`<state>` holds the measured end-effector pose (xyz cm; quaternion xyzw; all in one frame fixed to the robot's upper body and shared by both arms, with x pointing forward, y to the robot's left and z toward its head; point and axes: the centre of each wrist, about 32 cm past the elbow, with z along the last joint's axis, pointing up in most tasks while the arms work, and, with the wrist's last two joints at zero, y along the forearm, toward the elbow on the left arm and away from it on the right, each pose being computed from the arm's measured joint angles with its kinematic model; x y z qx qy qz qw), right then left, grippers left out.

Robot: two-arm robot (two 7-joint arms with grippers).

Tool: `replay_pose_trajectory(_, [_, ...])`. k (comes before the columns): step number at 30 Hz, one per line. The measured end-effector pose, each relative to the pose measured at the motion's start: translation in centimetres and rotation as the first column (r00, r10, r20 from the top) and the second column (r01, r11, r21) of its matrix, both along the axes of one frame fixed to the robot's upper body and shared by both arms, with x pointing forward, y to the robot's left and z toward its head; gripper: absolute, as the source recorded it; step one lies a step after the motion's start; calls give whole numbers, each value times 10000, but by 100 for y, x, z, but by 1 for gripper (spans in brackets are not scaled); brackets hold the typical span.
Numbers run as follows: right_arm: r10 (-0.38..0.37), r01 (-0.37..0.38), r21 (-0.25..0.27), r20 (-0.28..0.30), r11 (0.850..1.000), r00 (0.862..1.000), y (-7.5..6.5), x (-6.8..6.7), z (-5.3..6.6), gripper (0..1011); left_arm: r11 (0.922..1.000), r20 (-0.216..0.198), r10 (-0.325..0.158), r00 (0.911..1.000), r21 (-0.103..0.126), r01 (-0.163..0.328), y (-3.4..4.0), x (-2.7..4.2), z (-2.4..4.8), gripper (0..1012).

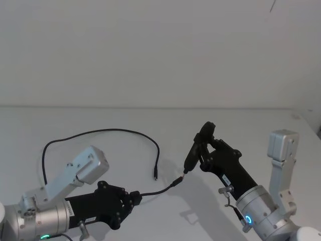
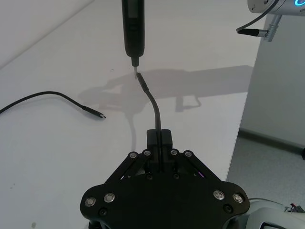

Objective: Pick up the data cable with the one hand.

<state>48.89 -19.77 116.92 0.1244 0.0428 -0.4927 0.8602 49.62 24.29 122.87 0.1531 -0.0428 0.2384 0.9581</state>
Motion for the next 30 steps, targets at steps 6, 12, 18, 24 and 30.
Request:
replay_pose_trajectory(6, [30, -30, 37, -92, 10000, 10000, 13, -11, 18, 279, 10000, 1, 0, 10000, 0, 0, 0, 0, 0, 41])
replay_pose_trajectory(12, [3, -2, 21, -175, 10000, 9998, -9, -28, 31, 279, 10000, 1, 0, 10000, 1, 0, 0, 0, 0, 41])
replay_pose_trajectory(18, [-42, 42, 9, -232, 10000, 9997, -30, -38, 40, 279, 10000, 1, 0, 10000, 0, 0, 0, 0, 0, 41])
replay_pose_trajectory(24, [-70, 70, 0, -274, 10000, 9996, -46, -46, 48, 279, 10000, 1, -1, 10000, 0, 1, 0, 0, 0, 41])
replay_pose_trajectory(30, [-85, 84, -8, -302, 10000, 9995, -56, -51, 52, 279, 10000, 1, -1, 10000, 0, 1, 0, 0, 0, 41])
